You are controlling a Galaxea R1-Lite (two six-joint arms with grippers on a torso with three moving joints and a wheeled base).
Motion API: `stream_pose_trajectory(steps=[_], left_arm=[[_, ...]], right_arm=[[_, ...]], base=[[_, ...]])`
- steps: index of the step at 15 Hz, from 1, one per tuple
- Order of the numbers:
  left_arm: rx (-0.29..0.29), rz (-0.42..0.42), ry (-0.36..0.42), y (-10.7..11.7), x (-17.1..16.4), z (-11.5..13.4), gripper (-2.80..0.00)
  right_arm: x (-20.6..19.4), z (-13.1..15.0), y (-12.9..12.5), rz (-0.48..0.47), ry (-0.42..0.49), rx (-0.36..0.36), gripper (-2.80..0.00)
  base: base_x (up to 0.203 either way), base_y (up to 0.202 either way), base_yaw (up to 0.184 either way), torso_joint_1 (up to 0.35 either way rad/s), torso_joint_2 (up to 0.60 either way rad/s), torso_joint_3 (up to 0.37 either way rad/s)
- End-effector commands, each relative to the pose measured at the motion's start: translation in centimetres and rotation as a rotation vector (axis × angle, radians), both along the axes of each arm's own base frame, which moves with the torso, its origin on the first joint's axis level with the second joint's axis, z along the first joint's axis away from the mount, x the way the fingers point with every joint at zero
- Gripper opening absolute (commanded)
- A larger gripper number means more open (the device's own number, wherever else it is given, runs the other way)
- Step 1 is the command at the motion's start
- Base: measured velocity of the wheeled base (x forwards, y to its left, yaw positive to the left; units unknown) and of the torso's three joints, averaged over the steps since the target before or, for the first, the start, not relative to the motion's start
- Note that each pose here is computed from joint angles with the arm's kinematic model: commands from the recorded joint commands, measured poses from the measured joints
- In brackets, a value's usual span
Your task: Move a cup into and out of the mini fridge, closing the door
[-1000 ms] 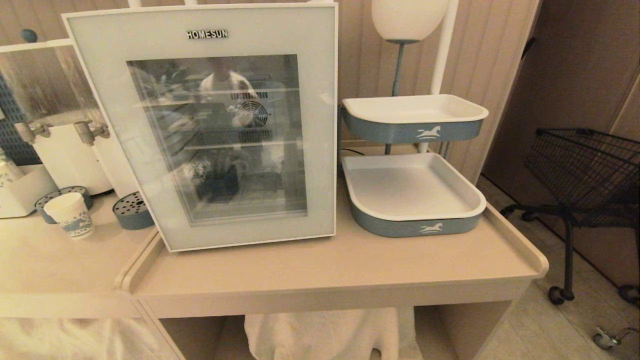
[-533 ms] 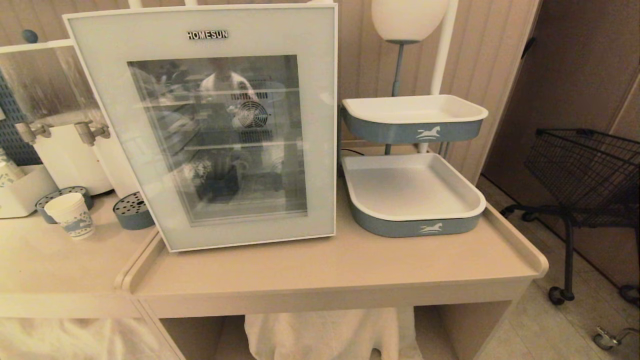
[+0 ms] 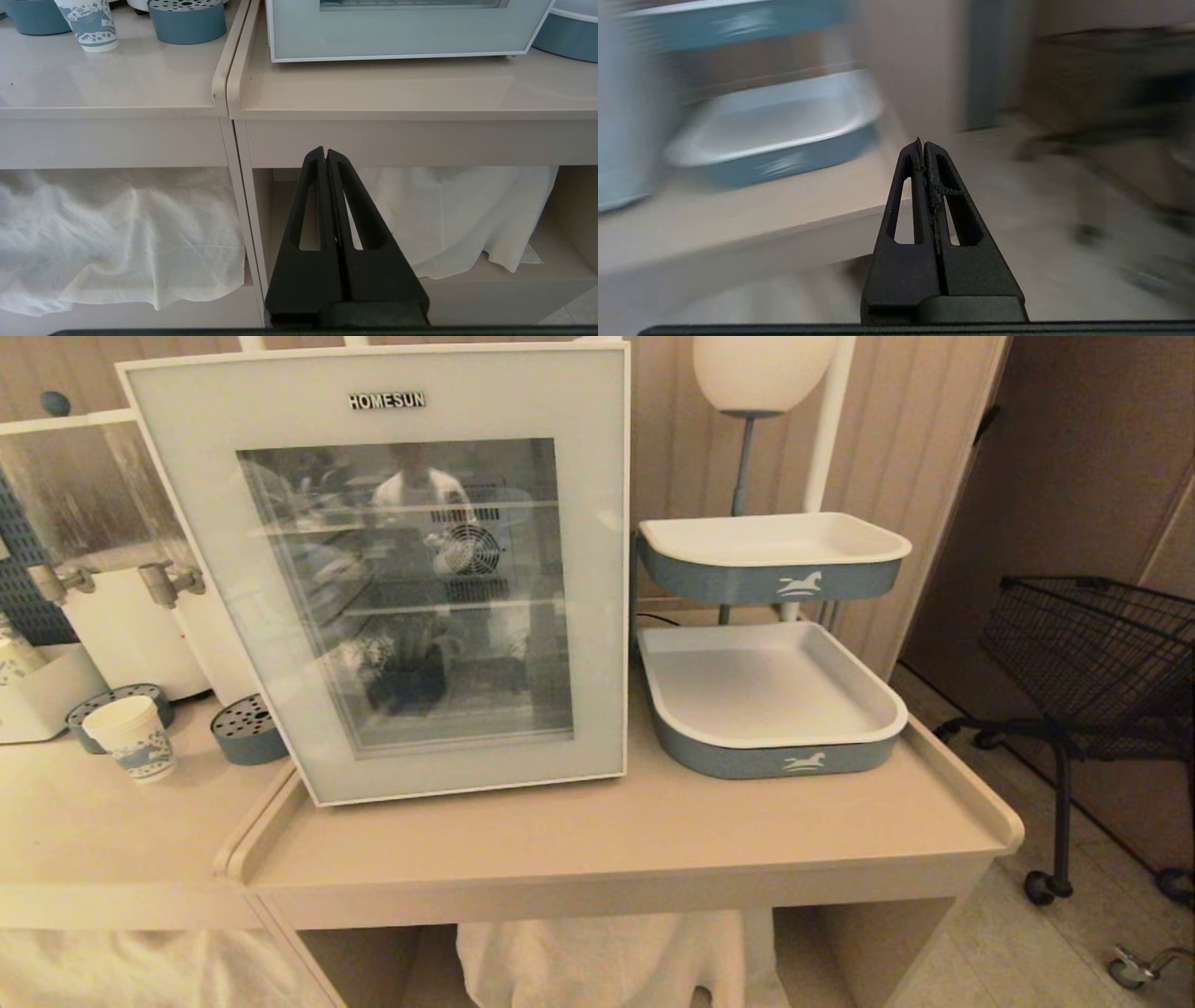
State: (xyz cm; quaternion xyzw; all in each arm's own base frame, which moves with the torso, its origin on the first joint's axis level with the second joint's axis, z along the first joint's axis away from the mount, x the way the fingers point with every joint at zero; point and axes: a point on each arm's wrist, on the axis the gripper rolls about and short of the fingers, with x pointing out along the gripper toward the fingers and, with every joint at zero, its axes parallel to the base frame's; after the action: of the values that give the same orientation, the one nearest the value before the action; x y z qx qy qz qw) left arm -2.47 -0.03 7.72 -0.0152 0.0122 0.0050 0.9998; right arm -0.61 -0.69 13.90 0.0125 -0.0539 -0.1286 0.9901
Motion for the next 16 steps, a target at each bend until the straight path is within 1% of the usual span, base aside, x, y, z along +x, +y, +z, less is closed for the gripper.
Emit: stream_pose_trajectory(steps=[1, 2, 4, 5, 6, 7, 8, 9, 10, 11, 16], left_arm=[[-0.001, 0.000, 0.002, 0.0, 0.0, 0.0, -2.80], [-0.001, 0.000, 0.002, 0.0, 0.0, 0.0, -2.80], [-0.001, 0.000, 0.002, 0.0, 0.0, 0.0, -2.80], [-0.001, 0.000, 0.002, 0.0, 0.0, 0.0, -2.80], [-0.001, 0.000, 0.002, 0.0, 0.0, 0.0, -2.80], [-0.002, 0.000, 0.002, 0.0, 0.0, 0.0, -2.80], [0.000, 0.000, 0.002, 0.0, 0.0, 0.0, -2.80], [-0.001, 0.000, 0.002, 0.0, 0.0, 0.0, -2.80], [-0.001, 0.000, 0.002, 0.0, 0.0, 0.0, -2.80], [-0.001, 0.000, 0.002, 0.0, 0.0, 0.0, -2.80], [0.004, -0.001, 0.003, 0.0, 0.0, 0.0, -2.80]], right_arm=[[-0.7, -1.3, -0.1, -0.114, -0.026, -0.002, -2.80], [-1.0, -2.3, -0.1, -0.127, -0.030, -0.008, -2.80], [-1.9, -3.7, 0.1, -0.033, -0.074, -0.050, -2.80], [-2.1, -4.2, 0.2, 0.015, -0.086, -0.050, -2.80], [-2.0, -4.5, 0.3, 0.085, -0.062, -0.048, -2.80], [-1.9, -5.1, 0.5, 0.173, -0.002, -0.053, -2.80], [-1.9, -6.1, 0.6, 0.214, 0.121, -0.051, -2.80], [-1.9, -6.8, 0.6, 0.231, 0.190, -0.047, -2.80], [-1.9, -6.7, 0.7, 0.245, 0.191, -0.051, -2.80], [-1.9, -6.3, 0.7, 0.254, 0.158, -0.059, -2.80], [-1.9, -6.3, 0.7, 0.254, 0.161, -0.058, -2.80]], base=[[0.000, 0.000, 0.000, 0.000, 0.00, 0.000], [0.000, 0.000, 0.000, 0.000, 0.00, 0.000], [0.000, 0.000, 0.000, 0.000, 0.00, 0.000], [0.000, 0.000, 0.000, 0.000, 0.00, 0.000], [0.000, 0.000, 0.000, 0.000, 0.00, 0.000], [0.000, 0.000, 0.000, 0.000, 0.00, 0.000], [0.000, 0.000, 0.000, 0.000, 0.00, 0.000], [0.000, 0.000, 0.000, 0.000, 0.00, 0.000], [0.000, 0.000, 0.000, 0.000, 0.00, 0.000], [0.000, 0.000, 0.000, 0.000, 0.00, 0.000], [0.000, 0.000, 0.000, 0.000, 0.00, 0.000]])
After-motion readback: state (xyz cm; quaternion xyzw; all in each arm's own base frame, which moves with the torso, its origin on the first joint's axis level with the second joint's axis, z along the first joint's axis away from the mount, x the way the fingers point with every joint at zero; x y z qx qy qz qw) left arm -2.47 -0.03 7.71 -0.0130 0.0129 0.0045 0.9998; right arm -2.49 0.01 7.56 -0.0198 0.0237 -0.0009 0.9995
